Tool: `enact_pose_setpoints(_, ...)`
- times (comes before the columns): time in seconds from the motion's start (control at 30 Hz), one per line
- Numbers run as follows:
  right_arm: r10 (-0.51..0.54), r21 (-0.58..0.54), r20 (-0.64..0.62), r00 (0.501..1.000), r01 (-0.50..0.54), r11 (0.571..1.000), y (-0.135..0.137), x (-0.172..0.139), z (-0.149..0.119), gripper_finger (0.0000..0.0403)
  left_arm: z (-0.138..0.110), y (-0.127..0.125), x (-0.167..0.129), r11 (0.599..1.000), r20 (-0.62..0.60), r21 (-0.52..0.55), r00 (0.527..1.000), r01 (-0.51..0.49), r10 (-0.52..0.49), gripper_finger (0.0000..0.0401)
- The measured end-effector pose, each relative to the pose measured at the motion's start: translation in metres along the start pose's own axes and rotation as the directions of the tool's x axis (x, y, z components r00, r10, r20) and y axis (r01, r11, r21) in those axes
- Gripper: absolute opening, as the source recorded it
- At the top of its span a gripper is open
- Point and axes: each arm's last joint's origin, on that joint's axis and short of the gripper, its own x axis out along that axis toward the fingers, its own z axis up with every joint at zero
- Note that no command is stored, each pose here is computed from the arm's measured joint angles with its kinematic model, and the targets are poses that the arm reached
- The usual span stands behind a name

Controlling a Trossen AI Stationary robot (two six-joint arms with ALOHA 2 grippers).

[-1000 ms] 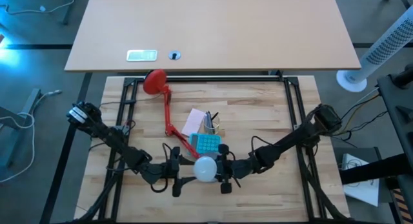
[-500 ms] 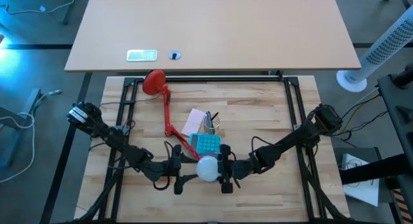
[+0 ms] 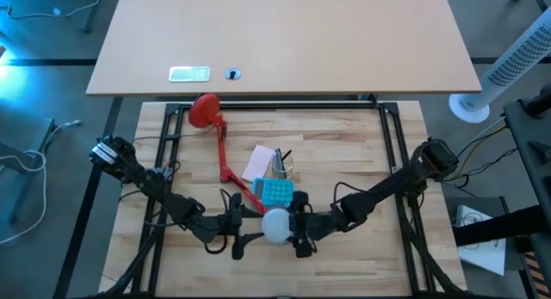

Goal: Screw lightbulb
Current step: Insert the lightbulb into the red desk lamp

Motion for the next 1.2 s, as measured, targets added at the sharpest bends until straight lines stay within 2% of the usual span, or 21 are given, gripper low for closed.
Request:
enact_pose_setpoints(0.2,0.001,0.005,0.002,1.000,-0.001,1.000,-0.002,-0.008,0.011,0.0306,-0.001,0.000,0.000,1.000,-0.011,0.005,1.000,-0.003,0.003,0.0252)
enact_pose_setpoints(0.43,0.020,0.028,-0.007,1.000,-0.020,0.999,-0.001,-0.005,0.008,0.0310,-0.003,0.001,0.000,1.000,-0.026,0.009,1.000,-0.007,0.007,0.0252)
enact_pose_setpoints(1.2,0.017,-0.035,-0.058,0.998,-0.019,0.999,0.000,-0.001,0.000,0.0311,-0.007,0.003,-0.005,1.000,-0.089,0.016,0.996,-0.026,0.027,0.0252)
